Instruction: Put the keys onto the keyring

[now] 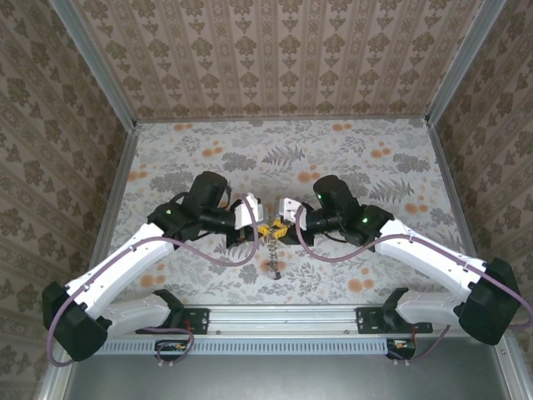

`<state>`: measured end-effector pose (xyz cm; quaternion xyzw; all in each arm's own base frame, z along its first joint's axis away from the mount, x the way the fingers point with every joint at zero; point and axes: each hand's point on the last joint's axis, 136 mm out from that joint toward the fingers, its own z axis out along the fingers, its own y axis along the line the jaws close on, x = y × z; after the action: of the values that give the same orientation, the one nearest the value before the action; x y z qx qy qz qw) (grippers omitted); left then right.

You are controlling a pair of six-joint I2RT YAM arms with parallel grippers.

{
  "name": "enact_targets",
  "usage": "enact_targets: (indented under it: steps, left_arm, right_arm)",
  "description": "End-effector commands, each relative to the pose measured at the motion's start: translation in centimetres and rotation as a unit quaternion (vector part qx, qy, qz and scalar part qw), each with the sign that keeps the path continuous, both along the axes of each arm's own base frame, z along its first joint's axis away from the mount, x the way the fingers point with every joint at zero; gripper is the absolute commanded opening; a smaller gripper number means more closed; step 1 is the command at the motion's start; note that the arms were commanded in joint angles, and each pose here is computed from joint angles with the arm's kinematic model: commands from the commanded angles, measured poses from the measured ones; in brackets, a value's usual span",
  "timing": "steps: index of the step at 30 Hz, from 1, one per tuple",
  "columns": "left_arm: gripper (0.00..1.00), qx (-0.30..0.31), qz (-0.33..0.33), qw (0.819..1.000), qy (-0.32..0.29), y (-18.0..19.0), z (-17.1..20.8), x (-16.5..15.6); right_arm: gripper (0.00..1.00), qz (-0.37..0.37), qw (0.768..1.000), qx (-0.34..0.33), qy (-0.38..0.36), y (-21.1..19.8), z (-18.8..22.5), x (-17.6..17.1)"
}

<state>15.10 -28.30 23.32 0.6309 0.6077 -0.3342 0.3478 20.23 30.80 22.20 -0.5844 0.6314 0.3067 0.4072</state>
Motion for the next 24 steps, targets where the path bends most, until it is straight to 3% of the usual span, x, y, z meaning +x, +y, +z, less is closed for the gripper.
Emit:
enact_targets:
  steps: [1,5,7,11,19,24]
  left_arm:
    - [0.00,-0.028,-0.019,0.999,-0.021,-0.9,2.2,0.1]
    - [0.00,-0.027,-0.020,0.999,-0.016,-1.0,2.1,0.1]
    - [0.00,-0.022,-0.015,1.000,-0.015,-0.8,2.0,0.2]
    - [0.16,-0.024,0.003,1.000,-0.016,-0.2,1.8,0.6]
    - [0.15,-0.040,0.008,0.999,0.000,-0.2,1.3,0.8]
    - [0.15,-0.047,0.001,0.999,0.003,-0.6,1.4,0.9]
  right_arm:
    - [0.22,0.011,1.000,0.025,0.005,0.8,1.0,-0.2]
    - [0.01,0.005,0.999,0.042,0.008,1.1,1.5,-0.1]
    - [0.00,0.004,0.998,0.058,0.009,1.2,2.0,-0.2]
    - [0.00,-0.026,0.993,0.119,0.010,0.9,3.4,0.4]
    - [0.00,-0.061,0.972,0.227,-0.018,0.1,6.3,0.8]
    - [0.00,-0.055,0.963,0.261,-0.032,-0.1,7.0,0.3]
